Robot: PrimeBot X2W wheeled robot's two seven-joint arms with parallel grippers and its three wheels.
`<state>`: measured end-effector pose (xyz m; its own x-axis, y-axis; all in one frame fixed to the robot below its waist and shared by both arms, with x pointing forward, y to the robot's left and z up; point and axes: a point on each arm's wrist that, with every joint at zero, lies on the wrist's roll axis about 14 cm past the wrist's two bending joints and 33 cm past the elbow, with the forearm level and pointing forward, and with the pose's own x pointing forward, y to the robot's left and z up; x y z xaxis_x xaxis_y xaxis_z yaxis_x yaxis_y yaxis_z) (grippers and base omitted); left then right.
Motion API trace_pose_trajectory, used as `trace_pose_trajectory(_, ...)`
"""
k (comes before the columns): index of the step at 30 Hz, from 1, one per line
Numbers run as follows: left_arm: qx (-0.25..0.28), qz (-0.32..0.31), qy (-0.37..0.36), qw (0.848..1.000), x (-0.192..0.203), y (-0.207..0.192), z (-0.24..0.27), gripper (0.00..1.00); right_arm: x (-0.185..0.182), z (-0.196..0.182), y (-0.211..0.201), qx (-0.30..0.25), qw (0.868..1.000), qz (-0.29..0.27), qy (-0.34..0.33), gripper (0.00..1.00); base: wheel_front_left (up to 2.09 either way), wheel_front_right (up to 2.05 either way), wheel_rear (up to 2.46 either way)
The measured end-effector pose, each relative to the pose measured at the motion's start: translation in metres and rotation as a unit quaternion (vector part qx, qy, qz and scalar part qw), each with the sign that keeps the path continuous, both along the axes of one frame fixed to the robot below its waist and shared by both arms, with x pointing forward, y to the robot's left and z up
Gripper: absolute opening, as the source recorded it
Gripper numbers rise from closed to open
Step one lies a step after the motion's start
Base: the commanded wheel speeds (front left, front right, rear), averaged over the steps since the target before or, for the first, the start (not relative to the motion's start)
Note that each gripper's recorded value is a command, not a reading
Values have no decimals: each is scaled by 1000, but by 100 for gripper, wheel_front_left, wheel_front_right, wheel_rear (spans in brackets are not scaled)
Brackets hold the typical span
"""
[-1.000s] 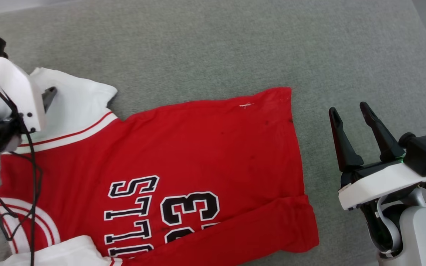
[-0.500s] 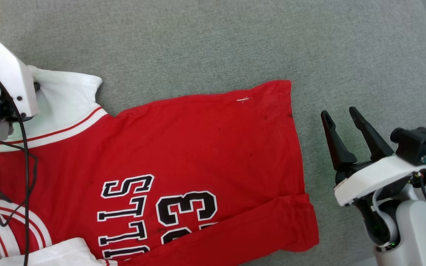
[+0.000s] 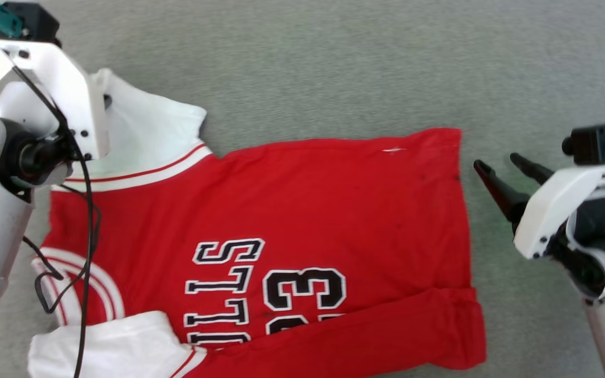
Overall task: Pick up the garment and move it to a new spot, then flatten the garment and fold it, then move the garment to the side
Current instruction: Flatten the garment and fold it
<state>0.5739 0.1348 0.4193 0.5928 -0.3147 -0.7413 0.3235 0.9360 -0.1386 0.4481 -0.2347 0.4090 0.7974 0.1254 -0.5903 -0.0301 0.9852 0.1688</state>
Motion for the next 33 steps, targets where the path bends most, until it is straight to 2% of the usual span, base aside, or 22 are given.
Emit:
trace_pose_trajectory(9,1,5,-47,999,-2,18,15,0,34,-22,36,-7,994,83,72,100,0,0,0)
trace_pose_trajectory(16,-2,11,-52,999,-4,26,10,0,31,-56,45,-11,979,110,169,100,0,0,0)
trace_pose_trajectory(17,-2,13,-54,998,-5,28,9,0,31,-59,45,-10,978,111,176,71,0,0,0)
trace_pose_trajectory(18,-2,13,-55,998,-5,29,9,0,31,-60,45,-10,977,112,180,9,0,0,0)
trace_pose_trajectory(19,-2,15,-56,998,-6,31,9,0,31,-60,45,-11,977,113,183,0,0,0,0)
trace_pose_trajectory(24,-5,27,-77,997,-9,38,18,0,38,-45,45,-10,982,113,153,0,0,0,0)
trace_pose_trajectory(25,-16,44,-100,994,-21,46,32,0,41,-17,36,-17,990,95,98,0,0,0,0)
trace_pose_trajectory(33,-31,74,-133,988,-65,64,50,0,12,12,29,-12,996,73,52,0,0,0,0)
